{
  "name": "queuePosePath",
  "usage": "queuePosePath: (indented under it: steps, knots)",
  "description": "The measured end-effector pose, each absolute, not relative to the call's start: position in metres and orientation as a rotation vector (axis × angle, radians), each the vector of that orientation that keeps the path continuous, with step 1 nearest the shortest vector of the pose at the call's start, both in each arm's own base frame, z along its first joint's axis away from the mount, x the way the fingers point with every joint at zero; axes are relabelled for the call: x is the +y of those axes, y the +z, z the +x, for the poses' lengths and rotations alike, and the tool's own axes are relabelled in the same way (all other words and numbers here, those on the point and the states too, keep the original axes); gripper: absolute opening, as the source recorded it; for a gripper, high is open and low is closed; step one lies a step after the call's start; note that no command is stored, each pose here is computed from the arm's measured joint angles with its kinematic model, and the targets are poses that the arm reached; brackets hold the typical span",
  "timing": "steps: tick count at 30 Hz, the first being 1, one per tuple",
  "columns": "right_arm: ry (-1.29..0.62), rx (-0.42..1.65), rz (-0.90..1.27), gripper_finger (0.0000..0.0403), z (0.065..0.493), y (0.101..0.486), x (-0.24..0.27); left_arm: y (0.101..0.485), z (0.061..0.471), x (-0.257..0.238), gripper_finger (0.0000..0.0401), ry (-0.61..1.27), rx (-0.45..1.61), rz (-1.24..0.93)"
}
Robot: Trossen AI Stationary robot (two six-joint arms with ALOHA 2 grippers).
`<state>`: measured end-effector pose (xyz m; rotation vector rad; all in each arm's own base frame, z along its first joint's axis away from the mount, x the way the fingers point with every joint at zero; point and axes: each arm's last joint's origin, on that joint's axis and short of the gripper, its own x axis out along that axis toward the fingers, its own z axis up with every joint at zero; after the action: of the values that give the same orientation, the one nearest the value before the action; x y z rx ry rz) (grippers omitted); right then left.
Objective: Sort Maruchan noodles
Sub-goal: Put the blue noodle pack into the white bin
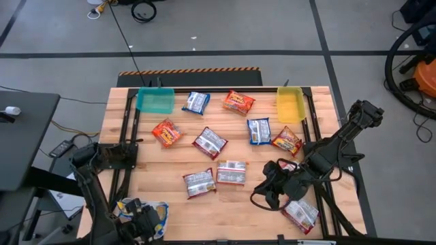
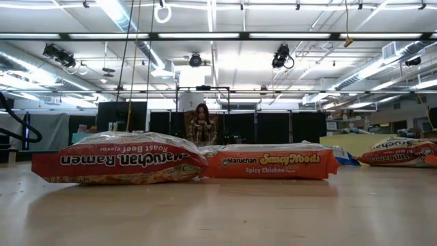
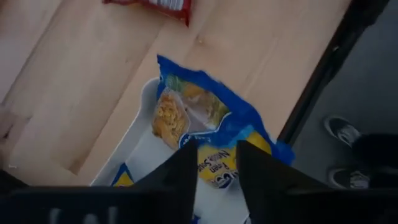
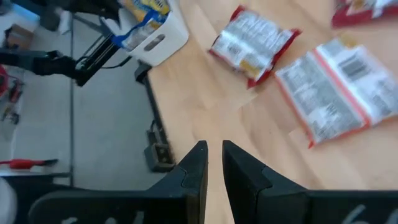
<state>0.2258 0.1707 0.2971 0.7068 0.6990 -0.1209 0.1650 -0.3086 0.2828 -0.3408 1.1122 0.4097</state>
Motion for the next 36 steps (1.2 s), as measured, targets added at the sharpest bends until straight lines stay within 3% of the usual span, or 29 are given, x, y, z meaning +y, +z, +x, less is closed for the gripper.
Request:
queuePosePath:
  steps: [4, 9, 18, 22, 30, 36]
  knots:
    - [-0.163, 0.671, 0.652, 0.0054, 0.236, 0.297, 0.155, 0.311, 0.166, -0.281, 0.0159, 0.434, 0.996, -0.334]
    - [-0.221, 0.730, 0.512, 0.0047, 0.248, 0.292, 0.126, 0.330, 0.195, -0.244, 0.0169, 0.423, 0.969, -0.227]
    - [-0.458, 1.007, -0.009, 0.0042, 0.237, 0.268, 0.074, 0.338, 0.270, -0.197, 0.0170, 0.317, 0.896, -0.069]
    - [-0.521, 1.125, -0.144, 0.0078, 0.229, 0.242, 0.057, 0.340, 0.279, -0.191, 0.0170, 0.293, 0.868, -0.025]
    - [-0.415, 1.230, -0.262, 0.0178, 0.221, 0.182, 0.033, 0.337, 0.294, -0.159, 0.0170, 0.414, 0.899, -0.032]
    - [-0.413, 1.312, -0.385, 0.0199, 0.203, 0.156, 0.024, 0.336, 0.298, -0.147, 0.0170, 0.449, 0.929, -0.072]
